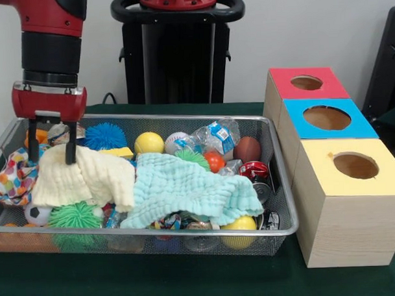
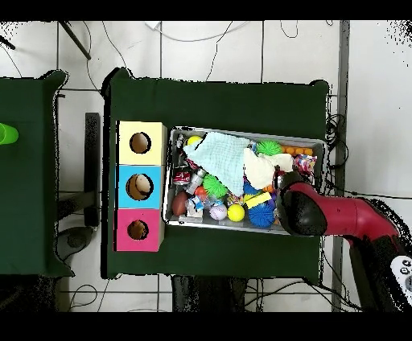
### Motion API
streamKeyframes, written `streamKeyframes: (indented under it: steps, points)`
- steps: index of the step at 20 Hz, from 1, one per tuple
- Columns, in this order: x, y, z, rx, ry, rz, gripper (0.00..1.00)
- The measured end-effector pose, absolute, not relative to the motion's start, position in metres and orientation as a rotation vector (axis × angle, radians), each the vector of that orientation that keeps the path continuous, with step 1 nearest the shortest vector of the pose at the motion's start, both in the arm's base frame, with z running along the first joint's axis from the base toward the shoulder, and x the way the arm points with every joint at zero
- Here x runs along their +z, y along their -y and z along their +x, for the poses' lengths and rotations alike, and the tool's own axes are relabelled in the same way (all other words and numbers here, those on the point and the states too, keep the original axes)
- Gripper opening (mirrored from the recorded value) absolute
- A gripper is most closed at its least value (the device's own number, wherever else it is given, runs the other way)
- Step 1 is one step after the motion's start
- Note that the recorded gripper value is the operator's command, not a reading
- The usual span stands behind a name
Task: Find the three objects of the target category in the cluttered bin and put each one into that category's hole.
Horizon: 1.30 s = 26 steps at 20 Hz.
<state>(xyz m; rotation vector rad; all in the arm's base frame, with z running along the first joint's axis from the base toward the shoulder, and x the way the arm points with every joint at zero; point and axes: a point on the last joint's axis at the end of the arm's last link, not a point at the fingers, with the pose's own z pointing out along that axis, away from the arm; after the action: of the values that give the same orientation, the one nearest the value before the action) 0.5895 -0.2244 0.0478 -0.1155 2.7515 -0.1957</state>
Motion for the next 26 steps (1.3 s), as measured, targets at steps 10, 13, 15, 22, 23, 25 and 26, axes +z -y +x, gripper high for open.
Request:
streamKeyframes:
  steps: [10, 13, 15, 22, 23, 25, 26]
  points:
    - [0.038, 0.209, 0.564, -0.218, -2.814, -0.157, 1.00]
    - [0.041, 0.191, 0.554, -0.239, -2.838, -0.209, 1.00]
    - [0.043, 0.180, 0.549, -0.256, -2.849, -0.243, 1.00]
    - [0.046, 0.154, 0.533, -0.285, -2.882, -0.307, 1.00]
    - [0.045, 0.154, 0.531, -0.285, -2.884, -0.307, 1.00]
    - [0.045, 0.155, 0.526, -0.288, -2.883, -0.302, 1.00]
    - [0.045, 0.157, 0.525, -0.290, -2.882, -0.298, 1.00]
